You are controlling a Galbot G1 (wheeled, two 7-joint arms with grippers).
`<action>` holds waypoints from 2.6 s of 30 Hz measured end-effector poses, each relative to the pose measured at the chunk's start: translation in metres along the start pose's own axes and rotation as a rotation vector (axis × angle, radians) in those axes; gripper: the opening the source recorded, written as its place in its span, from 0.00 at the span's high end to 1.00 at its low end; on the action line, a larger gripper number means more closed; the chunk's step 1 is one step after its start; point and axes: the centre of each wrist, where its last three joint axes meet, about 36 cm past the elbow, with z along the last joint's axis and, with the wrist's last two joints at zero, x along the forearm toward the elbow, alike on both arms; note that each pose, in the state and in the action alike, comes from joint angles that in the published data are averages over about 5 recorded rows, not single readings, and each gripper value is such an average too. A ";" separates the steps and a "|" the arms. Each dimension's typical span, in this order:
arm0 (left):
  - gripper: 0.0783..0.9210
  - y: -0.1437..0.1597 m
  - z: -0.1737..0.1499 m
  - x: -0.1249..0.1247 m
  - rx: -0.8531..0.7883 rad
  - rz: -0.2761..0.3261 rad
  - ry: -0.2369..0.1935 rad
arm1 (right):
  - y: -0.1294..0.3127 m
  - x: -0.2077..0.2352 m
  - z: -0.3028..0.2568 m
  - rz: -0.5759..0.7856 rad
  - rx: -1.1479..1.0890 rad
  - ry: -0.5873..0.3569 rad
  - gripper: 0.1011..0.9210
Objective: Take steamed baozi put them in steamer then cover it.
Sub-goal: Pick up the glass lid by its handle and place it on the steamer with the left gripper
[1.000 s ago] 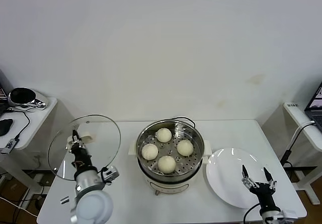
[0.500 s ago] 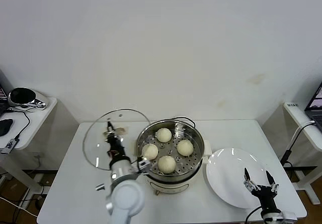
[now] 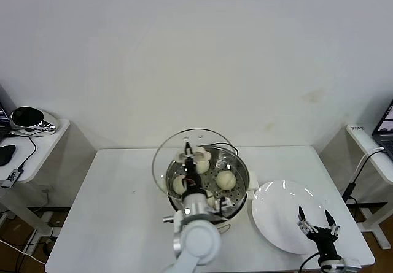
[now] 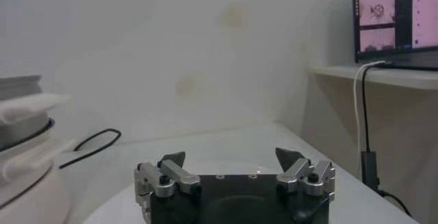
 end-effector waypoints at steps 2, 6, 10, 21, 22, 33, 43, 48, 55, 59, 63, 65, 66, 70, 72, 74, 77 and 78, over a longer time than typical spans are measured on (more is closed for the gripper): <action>0.94 -0.004 -0.008 0.004 -0.005 0.009 -0.025 | 0.000 0.000 0.000 0.001 0.000 0.000 0.12; 0.94 -0.010 -0.019 0.010 -0.018 0.025 -0.058 | 0.001 -0.001 0.001 0.002 -0.001 -0.001 0.12; 0.94 -0.016 -0.024 0.012 -0.037 0.042 -0.071 | 0.002 -0.001 0.002 0.003 -0.002 0.002 0.12; 0.94 -0.024 -0.030 0.011 -0.076 0.060 -0.084 | 0.005 -0.001 0.004 0.002 -0.002 0.006 0.12; 0.94 -0.025 -0.030 0.011 -0.079 0.063 -0.083 | 0.005 -0.001 0.004 0.002 -0.002 0.006 0.12; 0.94 -0.031 -0.026 0.006 -0.099 0.086 -0.063 | 0.007 -0.002 0.004 0.000 -0.003 0.004 0.12; 0.94 -0.033 -0.024 0.003 -0.104 0.103 -0.051 | 0.009 -0.001 0.006 -0.002 -0.006 0.005 0.12; 0.94 -0.034 -0.023 0.005 -0.103 0.117 -0.050 | 0.010 -0.001 0.006 -0.003 -0.005 0.007 0.12; 0.94 -0.034 -0.023 0.008 -0.097 0.132 -0.051 | 0.012 -0.001 0.008 -0.005 -0.008 0.008 0.12; 0.94 -0.033 -0.023 0.006 -0.097 0.133 -0.050 | 0.012 -0.001 0.008 -0.005 -0.008 0.009 0.12; 0.94 -0.034 -0.022 0.006 -0.100 0.135 -0.048 | 0.012 0.000 0.009 -0.005 -0.008 0.009 0.12; 0.94 -0.034 -0.023 0.007 -0.101 0.136 -0.049 | 0.012 0.000 0.009 -0.005 -0.009 0.009 0.12; 0.94 -0.035 -0.023 0.007 -0.101 0.137 -0.049 | 0.013 0.000 0.009 -0.005 -0.009 0.009 0.12; 0.94 -0.034 -0.023 0.008 -0.102 0.140 -0.049 | 0.013 0.000 0.009 -0.006 -0.009 0.009 0.12; 0.94 -0.033 -0.023 0.008 -0.101 0.142 -0.050 | 0.013 0.000 0.009 -0.006 -0.009 0.009 0.12; 0.94 -0.032 -0.023 0.008 -0.098 0.144 -0.051 | 0.013 0.000 0.009 -0.006 -0.009 0.009 0.12; 0.89 -0.030 -0.024 0.010 -0.093 0.146 -0.055 | 0.013 0.000 0.009 -0.007 -0.010 0.009 0.12; 0.86 -0.030 -0.024 0.011 -0.091 0.147 -0.058 | 0.013 0.000 0.009 -0.007 -0.010 0.009 0.12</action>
